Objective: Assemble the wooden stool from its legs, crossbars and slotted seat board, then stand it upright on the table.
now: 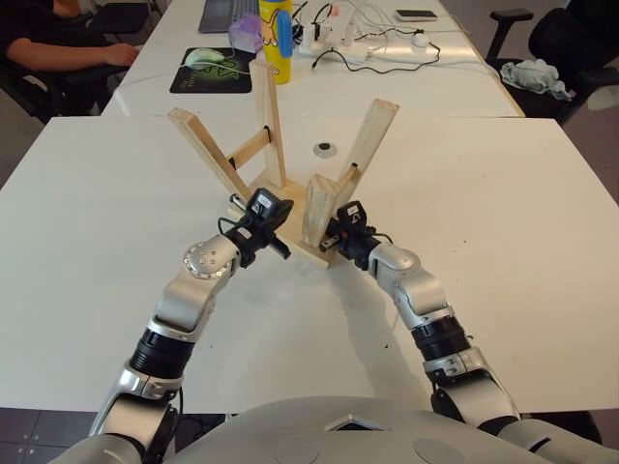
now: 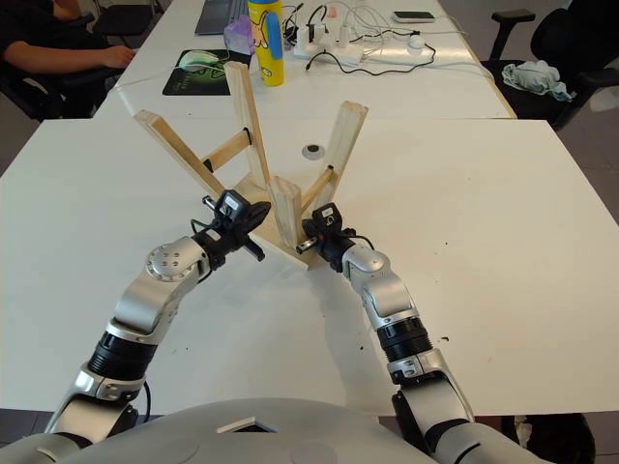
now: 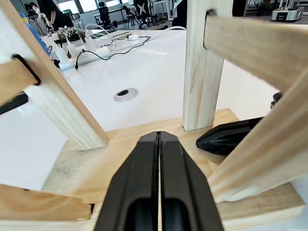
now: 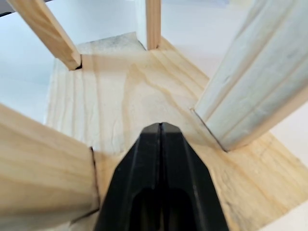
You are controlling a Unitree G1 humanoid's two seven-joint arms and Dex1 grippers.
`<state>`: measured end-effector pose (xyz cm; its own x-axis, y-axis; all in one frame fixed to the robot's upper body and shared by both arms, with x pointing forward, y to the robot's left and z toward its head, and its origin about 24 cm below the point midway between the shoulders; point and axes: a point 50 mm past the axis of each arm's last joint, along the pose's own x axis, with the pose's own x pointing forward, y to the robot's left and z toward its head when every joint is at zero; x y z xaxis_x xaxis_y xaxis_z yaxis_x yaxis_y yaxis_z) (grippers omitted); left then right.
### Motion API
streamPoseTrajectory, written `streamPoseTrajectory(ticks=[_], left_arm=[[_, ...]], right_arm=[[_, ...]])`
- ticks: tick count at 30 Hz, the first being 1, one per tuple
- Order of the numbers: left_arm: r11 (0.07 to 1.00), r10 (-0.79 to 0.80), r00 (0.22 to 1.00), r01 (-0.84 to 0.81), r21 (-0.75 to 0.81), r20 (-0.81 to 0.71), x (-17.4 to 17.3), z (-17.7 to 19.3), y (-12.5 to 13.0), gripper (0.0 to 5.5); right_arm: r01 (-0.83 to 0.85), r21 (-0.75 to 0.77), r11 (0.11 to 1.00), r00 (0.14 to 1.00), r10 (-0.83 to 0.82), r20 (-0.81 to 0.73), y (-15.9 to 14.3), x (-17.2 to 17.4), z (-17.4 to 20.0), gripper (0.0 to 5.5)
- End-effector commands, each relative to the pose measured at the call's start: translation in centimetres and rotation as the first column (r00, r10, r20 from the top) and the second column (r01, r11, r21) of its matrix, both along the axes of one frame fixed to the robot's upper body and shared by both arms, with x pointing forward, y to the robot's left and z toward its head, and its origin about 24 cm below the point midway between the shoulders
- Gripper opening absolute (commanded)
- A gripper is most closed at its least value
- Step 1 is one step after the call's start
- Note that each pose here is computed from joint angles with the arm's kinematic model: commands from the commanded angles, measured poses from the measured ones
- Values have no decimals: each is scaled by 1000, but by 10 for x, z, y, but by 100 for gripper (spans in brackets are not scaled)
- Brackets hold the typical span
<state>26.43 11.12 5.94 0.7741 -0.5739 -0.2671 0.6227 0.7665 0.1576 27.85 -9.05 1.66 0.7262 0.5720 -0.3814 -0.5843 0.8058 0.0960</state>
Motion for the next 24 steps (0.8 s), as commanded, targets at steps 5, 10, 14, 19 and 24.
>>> streamPoseTrajectory(ticks=[5,10,14,19,24], left_arm=[[967,81,963,-14,253,-257,-18,-67,20,2],[964,98,957,-23,267,-271,-21,-73,24,2],[963,132,953,-59,261,-273,-24,-74,29,2],[961,183,943,-111,255,-279,-26,-76,39,2],[961,202,935,-132,245,-290,-27,-77,45,2]], right_arm=[[-64,-147,987,954,17,-300,-17,-36,-60,0],[-82,-100,992,985,65,-161,-28,-33,-28,0],[-115,-67,991,989,109,-97,-54,-39,17,0],[-390,141,910,914,401,-65,-78,-64,87,0],[-621,351,701,781,590,203,-69,-70,177,0]])
